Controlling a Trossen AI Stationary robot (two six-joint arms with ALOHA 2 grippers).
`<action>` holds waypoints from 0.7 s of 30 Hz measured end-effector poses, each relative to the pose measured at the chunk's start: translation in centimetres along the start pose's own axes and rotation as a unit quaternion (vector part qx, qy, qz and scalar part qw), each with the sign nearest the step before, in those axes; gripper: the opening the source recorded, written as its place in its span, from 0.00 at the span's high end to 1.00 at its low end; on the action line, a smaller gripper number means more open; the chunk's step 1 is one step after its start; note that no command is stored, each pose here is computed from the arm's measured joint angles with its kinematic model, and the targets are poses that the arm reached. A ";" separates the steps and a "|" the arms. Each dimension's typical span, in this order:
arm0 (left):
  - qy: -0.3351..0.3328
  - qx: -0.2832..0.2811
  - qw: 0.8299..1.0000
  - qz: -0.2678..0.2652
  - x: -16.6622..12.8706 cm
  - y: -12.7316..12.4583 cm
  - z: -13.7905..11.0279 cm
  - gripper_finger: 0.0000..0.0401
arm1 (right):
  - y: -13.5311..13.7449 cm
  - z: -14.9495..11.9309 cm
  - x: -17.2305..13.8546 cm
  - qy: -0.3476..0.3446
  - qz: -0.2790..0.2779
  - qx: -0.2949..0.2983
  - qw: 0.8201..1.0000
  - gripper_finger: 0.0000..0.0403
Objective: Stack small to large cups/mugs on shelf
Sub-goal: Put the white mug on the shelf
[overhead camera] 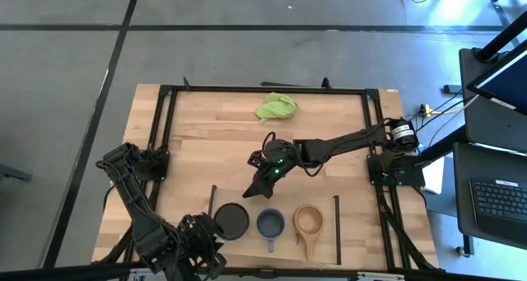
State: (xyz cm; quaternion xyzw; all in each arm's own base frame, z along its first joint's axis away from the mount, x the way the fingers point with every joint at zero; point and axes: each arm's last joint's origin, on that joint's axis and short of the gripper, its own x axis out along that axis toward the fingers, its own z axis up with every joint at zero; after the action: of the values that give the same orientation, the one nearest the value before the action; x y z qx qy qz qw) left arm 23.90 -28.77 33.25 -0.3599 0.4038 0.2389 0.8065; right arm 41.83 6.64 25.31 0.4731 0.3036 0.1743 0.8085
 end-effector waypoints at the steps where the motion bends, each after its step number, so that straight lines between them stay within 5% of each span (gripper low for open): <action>1: 0.001 0.002 1.000 0.000 0.0 0.0 0.0 0.81 | 0.0 0.0 0.0 0.000 0.000 -0.001 1.000 0.98; 21: 0.027 0.024 0.999 -0.016 -1.2 0.2 0.0 0.69 | -0.2 0.4 -0.2 -0.005 -0.002 -0.012 1.000 0.84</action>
State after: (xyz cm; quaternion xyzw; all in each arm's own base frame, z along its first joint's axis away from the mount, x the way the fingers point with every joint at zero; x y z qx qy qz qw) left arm 23.07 -28.78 34.18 -0.3537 0.4248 0.2062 0.8074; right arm 41.91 6.16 25.32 0.4639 0.2985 0.1740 0.8158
